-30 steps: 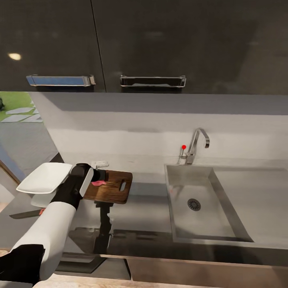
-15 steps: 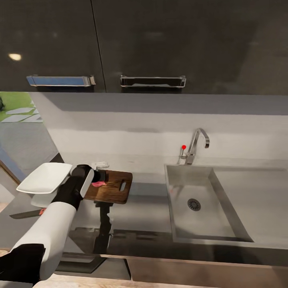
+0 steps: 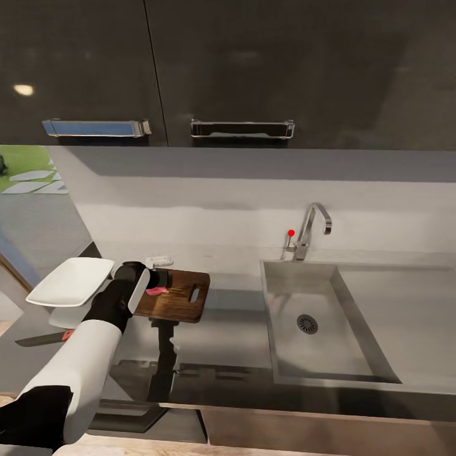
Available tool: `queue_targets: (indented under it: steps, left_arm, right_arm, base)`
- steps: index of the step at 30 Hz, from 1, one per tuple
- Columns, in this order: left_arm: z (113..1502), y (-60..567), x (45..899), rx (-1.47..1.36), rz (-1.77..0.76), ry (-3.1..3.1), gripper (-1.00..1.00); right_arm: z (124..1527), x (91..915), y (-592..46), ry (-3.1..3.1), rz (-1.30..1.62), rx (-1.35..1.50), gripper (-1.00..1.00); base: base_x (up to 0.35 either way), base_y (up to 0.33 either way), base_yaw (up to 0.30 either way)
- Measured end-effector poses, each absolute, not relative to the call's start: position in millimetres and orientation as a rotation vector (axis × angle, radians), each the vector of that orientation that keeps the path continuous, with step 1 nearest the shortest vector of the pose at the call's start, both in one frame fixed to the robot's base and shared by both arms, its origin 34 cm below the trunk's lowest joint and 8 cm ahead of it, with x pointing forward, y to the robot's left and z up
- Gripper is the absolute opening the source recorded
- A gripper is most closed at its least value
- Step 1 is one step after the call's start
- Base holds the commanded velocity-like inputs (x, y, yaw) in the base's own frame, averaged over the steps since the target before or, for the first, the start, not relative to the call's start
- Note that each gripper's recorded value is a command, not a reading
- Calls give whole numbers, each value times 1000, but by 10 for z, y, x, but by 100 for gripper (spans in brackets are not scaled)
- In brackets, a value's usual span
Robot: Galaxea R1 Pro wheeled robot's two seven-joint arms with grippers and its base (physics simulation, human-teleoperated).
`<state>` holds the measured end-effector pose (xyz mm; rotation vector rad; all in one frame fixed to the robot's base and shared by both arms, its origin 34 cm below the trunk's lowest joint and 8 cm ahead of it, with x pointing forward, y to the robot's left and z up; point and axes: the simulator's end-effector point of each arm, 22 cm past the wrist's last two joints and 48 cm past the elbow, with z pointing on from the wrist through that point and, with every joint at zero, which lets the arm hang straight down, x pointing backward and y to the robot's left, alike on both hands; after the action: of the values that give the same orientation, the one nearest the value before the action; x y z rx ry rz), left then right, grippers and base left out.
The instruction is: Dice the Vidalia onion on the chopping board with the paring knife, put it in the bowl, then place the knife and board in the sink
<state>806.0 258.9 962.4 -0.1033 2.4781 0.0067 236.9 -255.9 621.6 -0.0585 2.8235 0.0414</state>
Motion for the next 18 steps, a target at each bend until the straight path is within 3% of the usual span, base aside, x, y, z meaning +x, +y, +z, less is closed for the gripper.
queue_targets:
  steps: [18]
  left_arm:
    - [9622, 2584, 8062, -98, 10, 2477, -100]
  right_arm:
    - [6216, 2370, -2554, 2823, 42, -58, 100]
  base:
    - [0, 0, 0]
